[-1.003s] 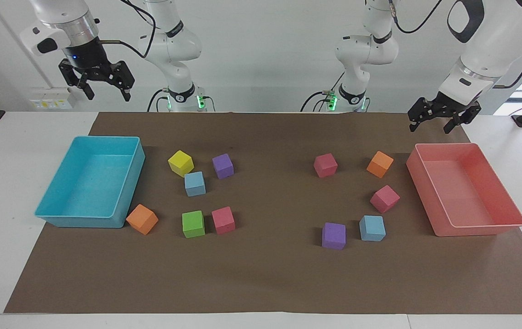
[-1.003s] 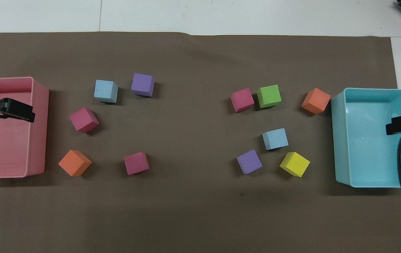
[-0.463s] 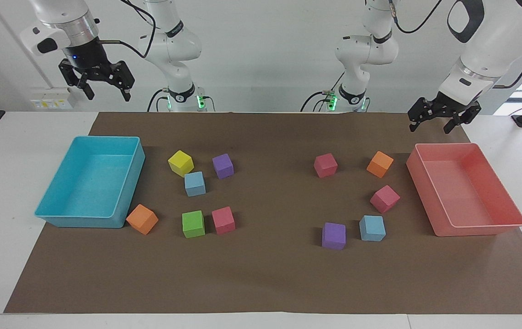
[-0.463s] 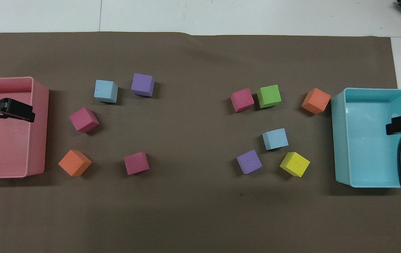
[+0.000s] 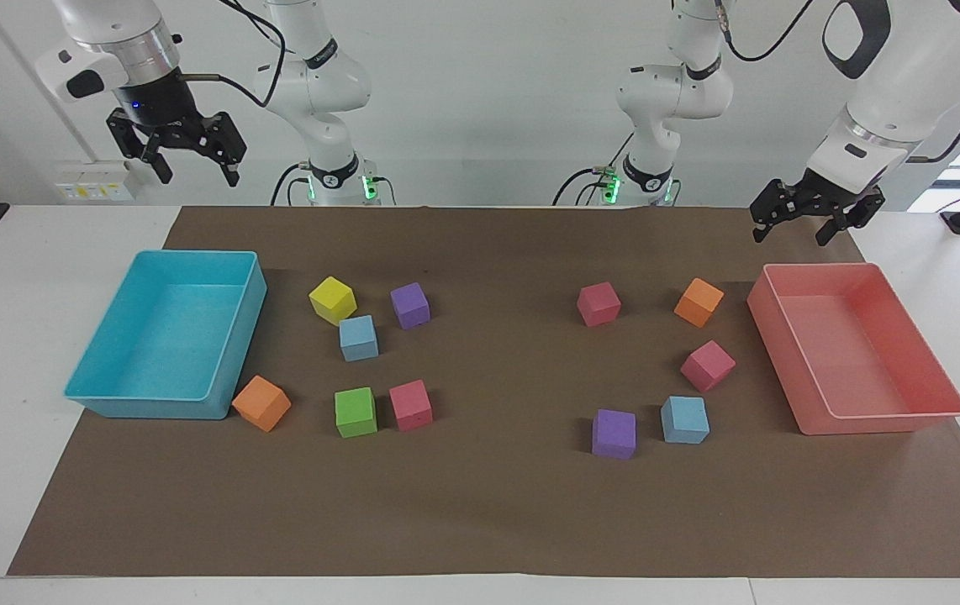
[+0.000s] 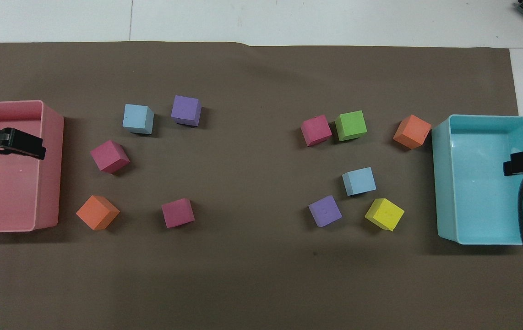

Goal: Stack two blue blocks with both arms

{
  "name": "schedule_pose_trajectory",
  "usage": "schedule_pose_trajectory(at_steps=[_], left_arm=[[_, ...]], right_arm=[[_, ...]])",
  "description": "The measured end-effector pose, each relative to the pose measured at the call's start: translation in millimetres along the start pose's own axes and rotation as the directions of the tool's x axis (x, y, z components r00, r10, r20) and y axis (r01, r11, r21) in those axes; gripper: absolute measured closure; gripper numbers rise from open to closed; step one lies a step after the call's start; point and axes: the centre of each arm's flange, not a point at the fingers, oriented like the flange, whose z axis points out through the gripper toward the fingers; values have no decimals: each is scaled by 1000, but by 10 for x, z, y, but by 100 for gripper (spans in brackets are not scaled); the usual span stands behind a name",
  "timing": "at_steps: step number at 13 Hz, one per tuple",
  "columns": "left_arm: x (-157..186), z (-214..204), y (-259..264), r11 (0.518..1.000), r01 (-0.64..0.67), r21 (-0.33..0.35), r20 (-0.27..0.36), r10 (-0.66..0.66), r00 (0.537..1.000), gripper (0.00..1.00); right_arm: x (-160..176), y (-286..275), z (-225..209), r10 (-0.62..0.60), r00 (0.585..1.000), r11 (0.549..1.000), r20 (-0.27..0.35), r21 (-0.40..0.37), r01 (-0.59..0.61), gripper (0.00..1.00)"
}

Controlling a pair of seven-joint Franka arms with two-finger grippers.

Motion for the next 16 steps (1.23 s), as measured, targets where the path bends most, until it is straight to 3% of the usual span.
schedule_pose_trajectory(at_steps=[6,12,16], left_arm=[[0,0,0,1000,0,0,0,0,1000,0],[0,0,0,1000,0,0,0,0,1000,0],[0,0,0,1000,0,0,0,0,1000,0]], right_arm=[[40,-140,161,-28,1000,1000,9,0,28,0],[344,-973,1266,-173,985,985,8,-5,173,0],[363,-1349,2056,-235,972,972,3,-6,235,0]])
